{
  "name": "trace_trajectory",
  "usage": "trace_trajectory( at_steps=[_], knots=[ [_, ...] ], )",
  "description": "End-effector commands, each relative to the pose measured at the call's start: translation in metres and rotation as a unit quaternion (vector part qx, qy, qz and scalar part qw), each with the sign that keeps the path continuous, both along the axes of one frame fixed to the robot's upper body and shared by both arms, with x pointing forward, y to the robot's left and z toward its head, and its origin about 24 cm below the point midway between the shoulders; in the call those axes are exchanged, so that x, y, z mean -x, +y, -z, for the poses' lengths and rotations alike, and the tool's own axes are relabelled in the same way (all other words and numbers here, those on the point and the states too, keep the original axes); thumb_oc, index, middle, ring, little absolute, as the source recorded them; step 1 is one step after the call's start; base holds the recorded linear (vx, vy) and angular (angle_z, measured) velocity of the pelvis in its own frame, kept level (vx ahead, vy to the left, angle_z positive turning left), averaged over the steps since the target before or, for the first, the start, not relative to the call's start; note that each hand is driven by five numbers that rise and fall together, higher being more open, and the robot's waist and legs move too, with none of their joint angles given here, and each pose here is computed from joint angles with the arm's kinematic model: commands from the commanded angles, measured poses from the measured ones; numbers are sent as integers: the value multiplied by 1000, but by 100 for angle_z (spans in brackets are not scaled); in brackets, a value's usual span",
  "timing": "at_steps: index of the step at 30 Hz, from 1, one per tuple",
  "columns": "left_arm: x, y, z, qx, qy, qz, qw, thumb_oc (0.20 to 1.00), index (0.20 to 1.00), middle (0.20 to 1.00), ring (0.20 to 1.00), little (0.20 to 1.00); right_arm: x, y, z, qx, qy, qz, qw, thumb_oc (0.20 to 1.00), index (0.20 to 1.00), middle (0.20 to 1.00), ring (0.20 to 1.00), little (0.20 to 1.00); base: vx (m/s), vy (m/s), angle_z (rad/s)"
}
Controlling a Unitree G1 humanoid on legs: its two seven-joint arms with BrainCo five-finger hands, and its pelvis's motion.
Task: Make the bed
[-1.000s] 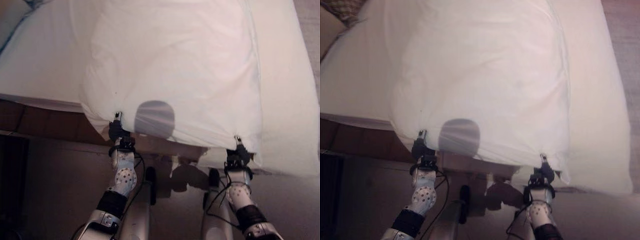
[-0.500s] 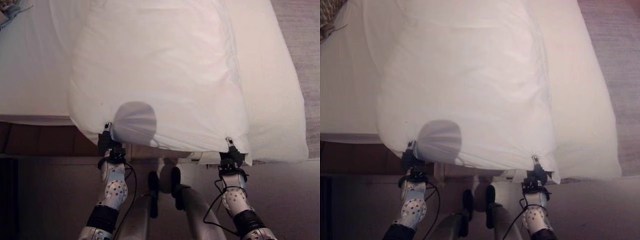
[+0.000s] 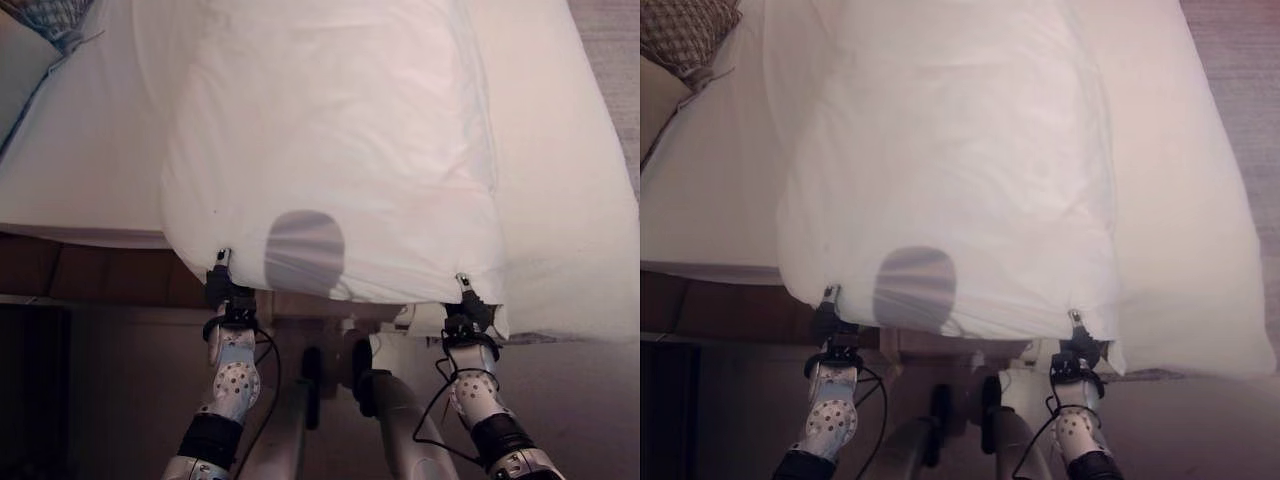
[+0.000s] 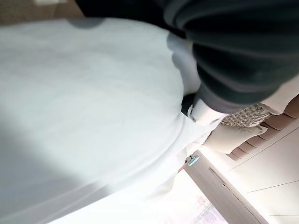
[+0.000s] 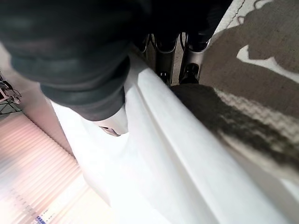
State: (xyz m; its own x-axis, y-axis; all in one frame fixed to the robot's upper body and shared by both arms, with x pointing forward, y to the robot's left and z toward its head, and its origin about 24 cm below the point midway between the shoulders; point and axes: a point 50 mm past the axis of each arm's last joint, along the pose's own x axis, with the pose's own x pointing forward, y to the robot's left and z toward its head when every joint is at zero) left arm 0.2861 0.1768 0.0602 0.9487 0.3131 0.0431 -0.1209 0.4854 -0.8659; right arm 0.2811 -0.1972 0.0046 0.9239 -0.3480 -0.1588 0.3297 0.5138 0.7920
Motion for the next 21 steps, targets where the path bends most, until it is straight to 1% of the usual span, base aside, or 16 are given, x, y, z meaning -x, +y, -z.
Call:
trace_trajectory(
  at_steps=[1,6,8,10,12,15,17,18,21],
  knots=[
    [10,22,-30,-15,-89,-54,994,200,200,200,200,200,6,-34,-16,30,-33,67,997,200,200,200,200,200,36,300,17],
    [2,14,-37,-40,-105,-16,994,200,200,200,200,200,4,-28,-23,33,-42,64,997,200,200,200,200,200,75,697,31],
    [4,19,-36,-47,-107,-21,993,200,200,200,200,200,4,-23,-24,34,-45,52,997,200,200,200,200,200,114,615,46],
    [12,31,-34,-63,-101,-37,992,200,200,200,200,200,1,-16,-28,38,-55,34,997,200,200,200,200,200,86,539,-38],
    [12,31,-34,-64,-101,-38,992,200,200,200,200,200,1,-15,-28,38,-55,34,997,200,200,200,200,200,21,157,-102],
    [14,38,-36,-66,-96,-58,992,200,200,200,200,200,0,-15,-26,54,-50,20,997,200,200,200,200,200,-41,514,-31],
    [14,38,-36,-66,-96,-58,992,200,200,200,200,200,0,-15,-26,54,-50,20,997,200,200,200,200,200,-38,91,-53],
    [16,39,-28,-73,-71,-63,993,200,200,200,200,200,3,-15,-26,59,-51,19,997,200,200,200,200,200,-81,185,-37],
    [17,36,-24,-70,-63,-59,994,200,200,200,200,200,6,-21,-26,68,-51,27,996,200,200,200,200,200,-30,61,-3]
  ],
)
